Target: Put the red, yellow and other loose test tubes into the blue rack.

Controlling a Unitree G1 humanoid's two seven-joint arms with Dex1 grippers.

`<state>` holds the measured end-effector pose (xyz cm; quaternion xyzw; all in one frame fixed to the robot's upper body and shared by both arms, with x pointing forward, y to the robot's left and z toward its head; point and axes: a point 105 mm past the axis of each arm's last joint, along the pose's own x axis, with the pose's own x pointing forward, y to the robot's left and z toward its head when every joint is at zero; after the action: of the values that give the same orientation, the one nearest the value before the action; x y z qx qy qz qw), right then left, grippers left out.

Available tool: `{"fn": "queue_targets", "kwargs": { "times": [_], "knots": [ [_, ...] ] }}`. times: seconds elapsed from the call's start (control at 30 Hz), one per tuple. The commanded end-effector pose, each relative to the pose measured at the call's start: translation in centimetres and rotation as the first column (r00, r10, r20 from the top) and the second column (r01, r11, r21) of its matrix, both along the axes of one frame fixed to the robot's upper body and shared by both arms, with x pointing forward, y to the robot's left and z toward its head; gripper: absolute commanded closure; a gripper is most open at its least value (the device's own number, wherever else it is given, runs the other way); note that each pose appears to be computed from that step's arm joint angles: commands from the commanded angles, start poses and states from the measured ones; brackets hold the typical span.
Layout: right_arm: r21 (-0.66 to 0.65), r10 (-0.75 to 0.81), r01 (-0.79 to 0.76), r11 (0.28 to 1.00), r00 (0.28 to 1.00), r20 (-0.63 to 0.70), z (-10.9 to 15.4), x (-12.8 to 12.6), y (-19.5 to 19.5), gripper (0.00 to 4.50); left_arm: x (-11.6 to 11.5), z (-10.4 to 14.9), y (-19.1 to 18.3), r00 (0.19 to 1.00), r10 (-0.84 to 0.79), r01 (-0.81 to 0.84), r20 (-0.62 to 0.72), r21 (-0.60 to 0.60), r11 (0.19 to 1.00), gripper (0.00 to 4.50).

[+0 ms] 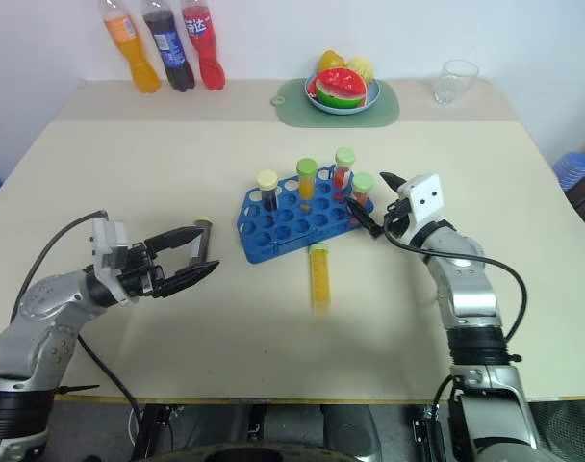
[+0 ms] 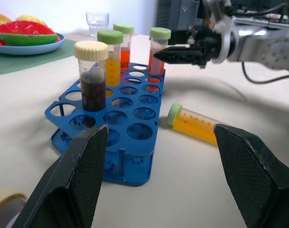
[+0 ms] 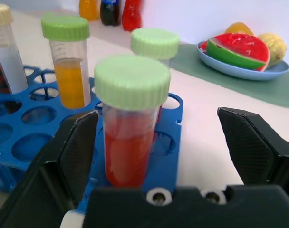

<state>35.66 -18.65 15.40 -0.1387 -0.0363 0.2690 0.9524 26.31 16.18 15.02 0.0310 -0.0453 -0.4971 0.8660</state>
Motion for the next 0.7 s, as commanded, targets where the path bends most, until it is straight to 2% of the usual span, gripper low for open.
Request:
{"fn": "queue_targets", "kwargs": {
  "times": [0.03,0.13,0.3,0.53,0.7],
  "knots": [
    [-0.021,0.007,-0.009,1.0,0.997,-0.08,1.2,-1.9,-0.5,0.09,-0.1,0.2,-0.1,1.0,-0.007,0.007,0.024,-0.005,1.0,0.84],
    [0.006,0.082,-0.082,0.997,0.969,-0.234,1.4,-4.3,-0.2,0.09,0.0,-0.3,0.1,1.0,-0.009,0.009,0.014,-0.007,1.0,0.84],
    [0.137,0.243,-0.202,0.97,0.835,-0.494,1.6,-7.6,2.0,0.09,0.1,-1.0,0.2,0.999,-0.033,0.033,0.002,-0.005,0.999,0.84],
    [0.123,0.212,-0.174,0.977,0.733,-0.647,-0.1,-7.8,3.8,0.09,0.2,-1.4,0.8,0.999,-0.045,0.045,0.004,0.023,0.999,0.84],
    [0.098,0.158,-0.125,0.987,0.715,-0.681,-1.1,-7.4,4.6,0.09,-0.2,-1.5,0.8,0.999,-0.041,0.041,0.001,0.032,0.999,0.84]
  ]
}}
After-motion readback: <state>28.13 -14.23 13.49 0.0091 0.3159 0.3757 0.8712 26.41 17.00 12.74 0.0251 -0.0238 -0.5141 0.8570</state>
